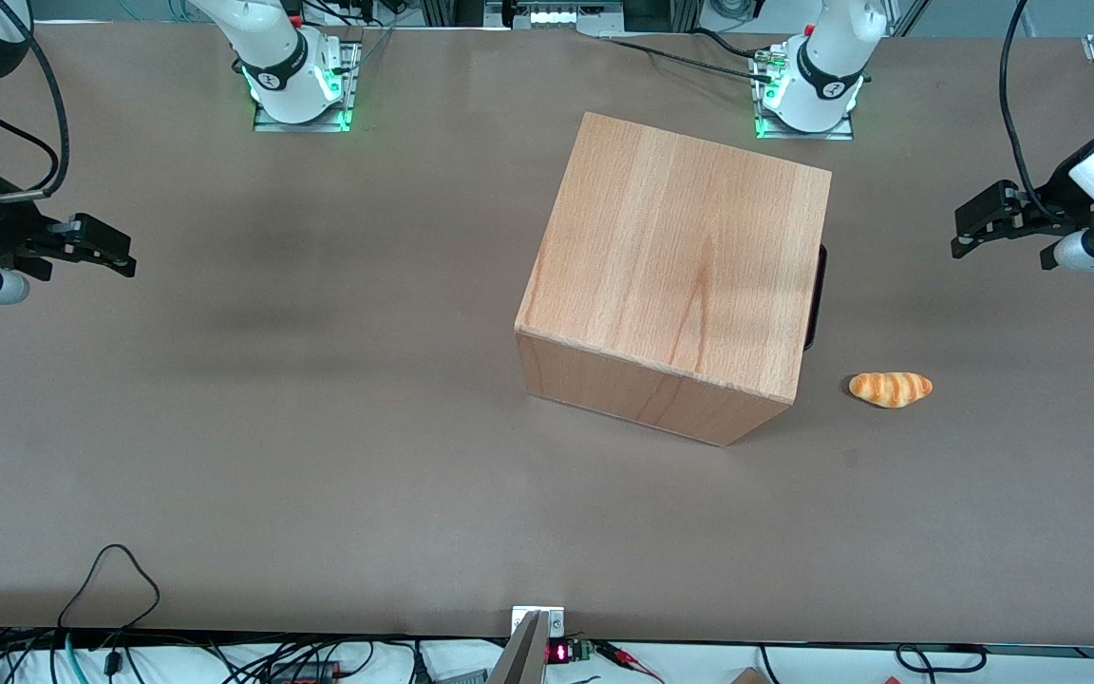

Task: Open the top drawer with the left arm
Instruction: 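Move the left gripper toward the black drawer handle on the wooden cabinet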

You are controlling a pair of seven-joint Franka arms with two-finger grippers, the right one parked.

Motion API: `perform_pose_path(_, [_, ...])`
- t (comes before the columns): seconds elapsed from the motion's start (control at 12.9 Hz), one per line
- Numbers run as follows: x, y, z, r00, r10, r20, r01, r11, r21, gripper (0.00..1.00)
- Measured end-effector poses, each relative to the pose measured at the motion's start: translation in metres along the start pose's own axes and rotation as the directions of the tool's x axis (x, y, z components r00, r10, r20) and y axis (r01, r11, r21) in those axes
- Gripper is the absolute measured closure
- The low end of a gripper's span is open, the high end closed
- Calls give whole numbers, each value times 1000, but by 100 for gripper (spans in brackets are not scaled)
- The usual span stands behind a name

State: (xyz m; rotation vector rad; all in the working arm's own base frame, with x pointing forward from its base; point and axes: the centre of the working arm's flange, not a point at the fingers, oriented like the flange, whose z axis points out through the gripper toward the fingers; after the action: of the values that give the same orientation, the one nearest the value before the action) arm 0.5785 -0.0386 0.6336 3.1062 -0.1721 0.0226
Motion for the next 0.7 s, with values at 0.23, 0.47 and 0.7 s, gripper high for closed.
perform_pose_path(0.23, [0,0,1,1000,0,1,0,1000,0,0])
perform_pose_path(0.47, [5,-1,12,1000,-1,24,2,1000,-1,0])
perform_pose_path(0.7, [22,2,53,995,7,96,-6,1000,-4,0])
